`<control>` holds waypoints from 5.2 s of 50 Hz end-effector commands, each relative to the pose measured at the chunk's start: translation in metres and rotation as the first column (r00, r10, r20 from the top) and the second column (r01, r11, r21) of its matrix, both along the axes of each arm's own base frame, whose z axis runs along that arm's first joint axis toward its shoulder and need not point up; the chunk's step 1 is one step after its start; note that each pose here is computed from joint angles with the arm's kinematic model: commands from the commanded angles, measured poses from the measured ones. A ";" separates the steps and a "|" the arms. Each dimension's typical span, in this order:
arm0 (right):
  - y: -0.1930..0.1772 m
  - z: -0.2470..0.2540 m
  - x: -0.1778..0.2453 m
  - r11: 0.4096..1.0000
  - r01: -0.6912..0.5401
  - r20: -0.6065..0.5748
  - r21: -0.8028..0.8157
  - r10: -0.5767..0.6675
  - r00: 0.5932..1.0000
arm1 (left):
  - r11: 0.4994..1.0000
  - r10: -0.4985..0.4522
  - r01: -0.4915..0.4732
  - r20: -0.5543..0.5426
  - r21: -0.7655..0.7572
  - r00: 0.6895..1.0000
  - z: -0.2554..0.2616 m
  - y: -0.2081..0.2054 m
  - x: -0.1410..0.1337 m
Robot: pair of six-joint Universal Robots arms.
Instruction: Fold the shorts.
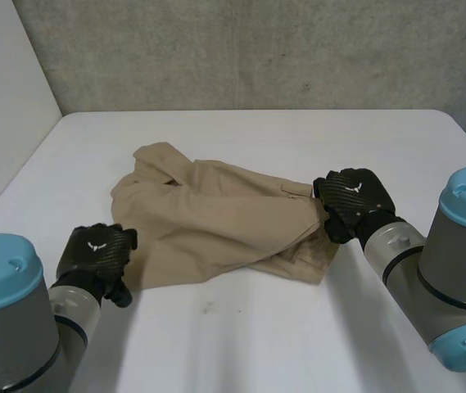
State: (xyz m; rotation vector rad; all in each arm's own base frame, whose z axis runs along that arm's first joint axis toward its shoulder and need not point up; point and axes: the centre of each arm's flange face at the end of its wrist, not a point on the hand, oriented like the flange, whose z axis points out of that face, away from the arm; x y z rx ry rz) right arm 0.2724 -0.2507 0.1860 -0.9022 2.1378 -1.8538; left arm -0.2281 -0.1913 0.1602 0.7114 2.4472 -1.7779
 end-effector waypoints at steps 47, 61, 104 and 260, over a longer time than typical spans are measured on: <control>0.000 -0.008 -0.002 1.000 0.004 -0.013 0.023 -0.004 1.000 | 0.998 0.056 -0.056 -0.009 -0.017 0.998 -0.033 -0.074 -0.017; -0.002 -0.002 -0.003 1.000 0.009 -0.005 0.006 -0.009 1.000 | 0.957 0.014 -0.058 -0.156 -0.286 0.988 0.073 -0.061 -0.013; -0.001 0.156 -0.044 0.989 0.026 -0.105 -0.146 -0.042 0.994 | 0.895 -0.104 -0.005 -0.220 -0.445 0.970 0.184 -0.007 0.010; -0.012 -0.050 -0.036 1.000 0.011 -0.127 -0.005 -0.012 0.992 | 0.977 -0.212 0.207 0.109 0.058 0.971 -0.022 0.009 0.001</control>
